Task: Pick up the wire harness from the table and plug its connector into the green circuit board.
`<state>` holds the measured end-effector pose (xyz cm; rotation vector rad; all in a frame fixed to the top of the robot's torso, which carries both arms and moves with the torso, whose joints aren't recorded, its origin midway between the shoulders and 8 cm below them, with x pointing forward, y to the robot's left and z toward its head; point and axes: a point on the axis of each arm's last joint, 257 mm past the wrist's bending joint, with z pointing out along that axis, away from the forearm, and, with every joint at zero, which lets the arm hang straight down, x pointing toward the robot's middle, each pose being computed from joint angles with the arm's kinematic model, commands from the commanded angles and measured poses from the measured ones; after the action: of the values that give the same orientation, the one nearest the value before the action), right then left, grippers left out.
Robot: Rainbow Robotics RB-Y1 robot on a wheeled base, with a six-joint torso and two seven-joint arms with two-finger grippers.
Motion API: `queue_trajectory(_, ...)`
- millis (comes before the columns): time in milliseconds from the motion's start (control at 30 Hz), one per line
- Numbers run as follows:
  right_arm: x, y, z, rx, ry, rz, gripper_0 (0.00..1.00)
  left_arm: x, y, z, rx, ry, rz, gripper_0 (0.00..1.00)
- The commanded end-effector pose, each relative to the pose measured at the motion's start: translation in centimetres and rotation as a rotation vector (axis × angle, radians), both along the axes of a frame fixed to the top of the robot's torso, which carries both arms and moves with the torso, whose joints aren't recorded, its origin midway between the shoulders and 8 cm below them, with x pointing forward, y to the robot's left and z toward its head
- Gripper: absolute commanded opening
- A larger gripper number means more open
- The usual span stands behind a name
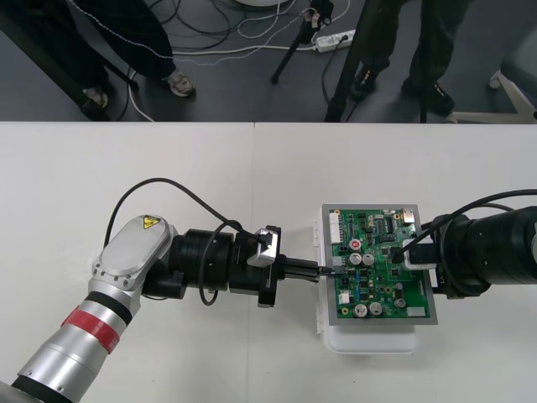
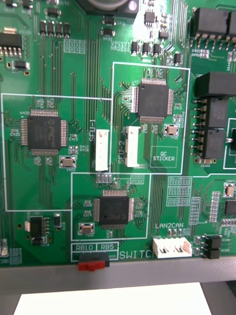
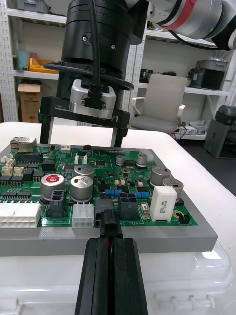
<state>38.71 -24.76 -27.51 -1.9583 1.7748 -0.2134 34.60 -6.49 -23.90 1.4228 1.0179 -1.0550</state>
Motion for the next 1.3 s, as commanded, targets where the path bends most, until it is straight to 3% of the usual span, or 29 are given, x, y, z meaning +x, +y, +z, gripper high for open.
queue_trajectory(33, 0.38, 2.35, 1.29, 0.007, -0.039, 0.088, 1.0, -0.17, -2.17, 2.3, -0.038, -0.014, -0.034, 0.0)
queue_trajectory(1300, 0.36, 2.21, 1.21, 0.003, -0.038, 0.084, 1.0, 0.75, -2.12, 2.23, -0.038, -0.017, 0.003, 0.0)
